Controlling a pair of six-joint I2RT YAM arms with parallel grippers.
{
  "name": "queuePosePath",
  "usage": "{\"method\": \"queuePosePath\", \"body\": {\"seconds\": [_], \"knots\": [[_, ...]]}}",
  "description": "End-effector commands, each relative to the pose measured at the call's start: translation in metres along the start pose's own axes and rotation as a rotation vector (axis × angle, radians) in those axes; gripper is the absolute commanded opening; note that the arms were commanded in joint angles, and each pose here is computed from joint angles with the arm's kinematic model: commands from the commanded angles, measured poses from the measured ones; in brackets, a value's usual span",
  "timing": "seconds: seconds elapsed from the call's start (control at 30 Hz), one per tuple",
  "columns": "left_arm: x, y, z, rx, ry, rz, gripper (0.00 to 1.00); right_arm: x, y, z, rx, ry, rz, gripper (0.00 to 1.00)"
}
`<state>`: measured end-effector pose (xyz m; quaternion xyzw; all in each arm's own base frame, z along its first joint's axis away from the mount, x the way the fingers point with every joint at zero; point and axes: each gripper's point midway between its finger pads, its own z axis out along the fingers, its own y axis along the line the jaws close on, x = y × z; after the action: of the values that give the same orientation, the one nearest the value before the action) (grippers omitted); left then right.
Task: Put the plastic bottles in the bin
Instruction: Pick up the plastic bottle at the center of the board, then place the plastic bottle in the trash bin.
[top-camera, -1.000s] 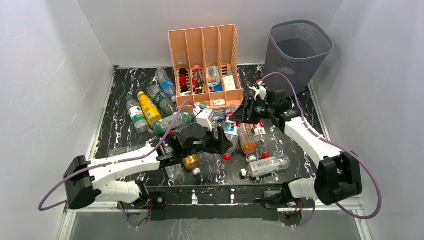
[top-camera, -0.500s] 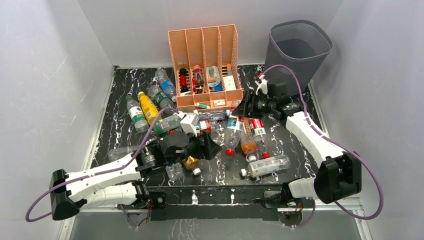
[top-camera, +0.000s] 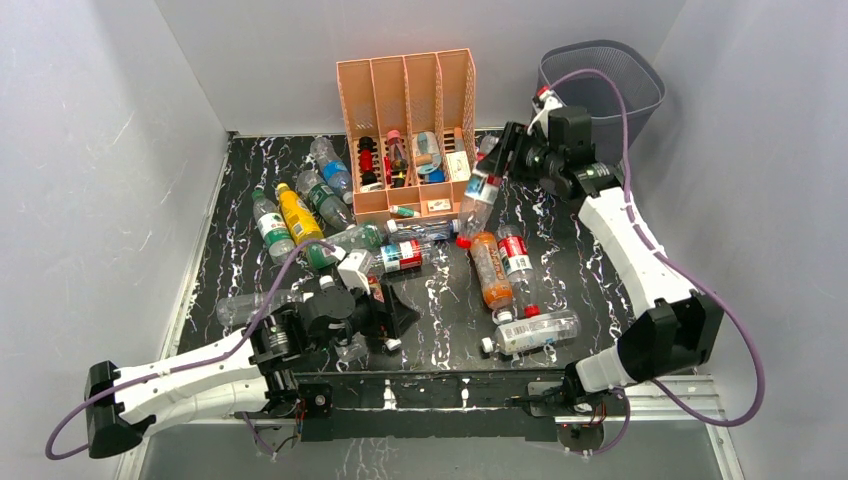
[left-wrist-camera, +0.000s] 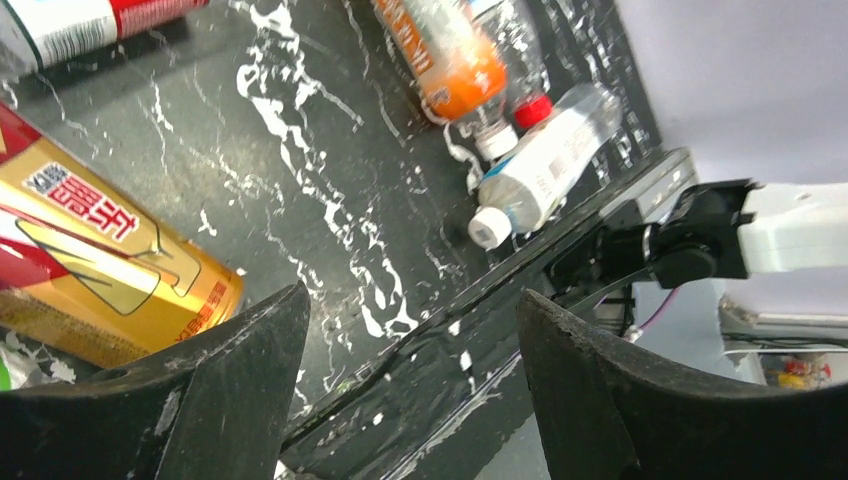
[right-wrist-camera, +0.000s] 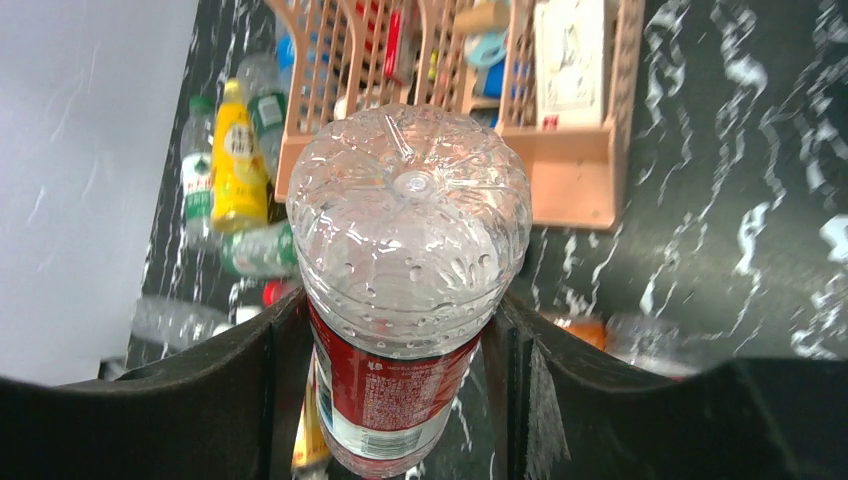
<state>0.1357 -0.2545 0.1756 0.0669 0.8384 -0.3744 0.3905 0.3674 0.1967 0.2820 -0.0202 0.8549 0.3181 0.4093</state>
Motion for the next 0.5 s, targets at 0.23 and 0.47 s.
{"method": "queuePosePath", "body": {"seconds": [0.23, 0.47], "knots": [[0.029, 0.003, 0.005, 0.052, 0.069, -0.013, 0.74, -0.154, 0.002, -0.015, 0.112, -0.408, -0.079, 0.47], [0.030, 0.009, 0.004, 0.021, 0.085, 0.031, 0.75, -0.207, -0.007, -0.037, 0.139, -0.586, -0.094, 0.48]]}}
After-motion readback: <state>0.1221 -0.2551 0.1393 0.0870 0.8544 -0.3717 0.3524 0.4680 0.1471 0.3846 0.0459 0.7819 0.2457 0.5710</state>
